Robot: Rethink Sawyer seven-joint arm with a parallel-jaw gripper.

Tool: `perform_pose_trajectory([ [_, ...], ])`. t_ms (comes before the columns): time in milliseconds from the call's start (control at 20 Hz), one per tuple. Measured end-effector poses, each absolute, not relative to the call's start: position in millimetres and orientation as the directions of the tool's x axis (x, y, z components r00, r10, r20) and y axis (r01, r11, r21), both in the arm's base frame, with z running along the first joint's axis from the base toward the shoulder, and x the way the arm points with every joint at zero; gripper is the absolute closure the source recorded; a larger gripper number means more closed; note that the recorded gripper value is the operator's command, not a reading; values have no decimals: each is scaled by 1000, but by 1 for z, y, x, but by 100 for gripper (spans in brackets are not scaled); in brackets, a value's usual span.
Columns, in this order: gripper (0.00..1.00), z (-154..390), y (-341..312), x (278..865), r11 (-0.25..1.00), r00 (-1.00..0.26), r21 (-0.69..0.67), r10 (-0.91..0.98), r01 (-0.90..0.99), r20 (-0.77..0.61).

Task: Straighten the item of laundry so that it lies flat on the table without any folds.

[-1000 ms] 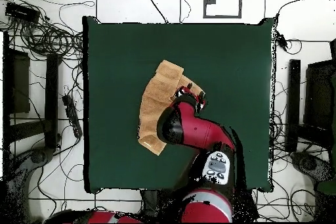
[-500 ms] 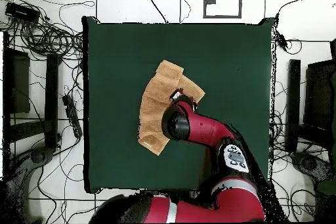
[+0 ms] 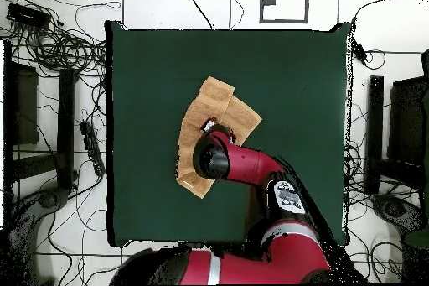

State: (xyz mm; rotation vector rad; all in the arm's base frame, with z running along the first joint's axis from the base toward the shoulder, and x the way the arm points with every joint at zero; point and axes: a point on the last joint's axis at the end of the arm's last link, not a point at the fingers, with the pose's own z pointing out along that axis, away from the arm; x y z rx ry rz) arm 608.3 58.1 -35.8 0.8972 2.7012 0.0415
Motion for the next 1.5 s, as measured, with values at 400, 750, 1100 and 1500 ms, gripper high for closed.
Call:
perform_pose_trajectory([
  [400,0,-33,96,589,848,-825,52,525,527,-208],
  [750,0,-32,96,588,849,-830,41,525,528,-191],
  [1100,0,-39,78,602,791,-785,152,609,593,-112],
  [1500,0,-33,59,601,710,-751,313,660,631,14],
])
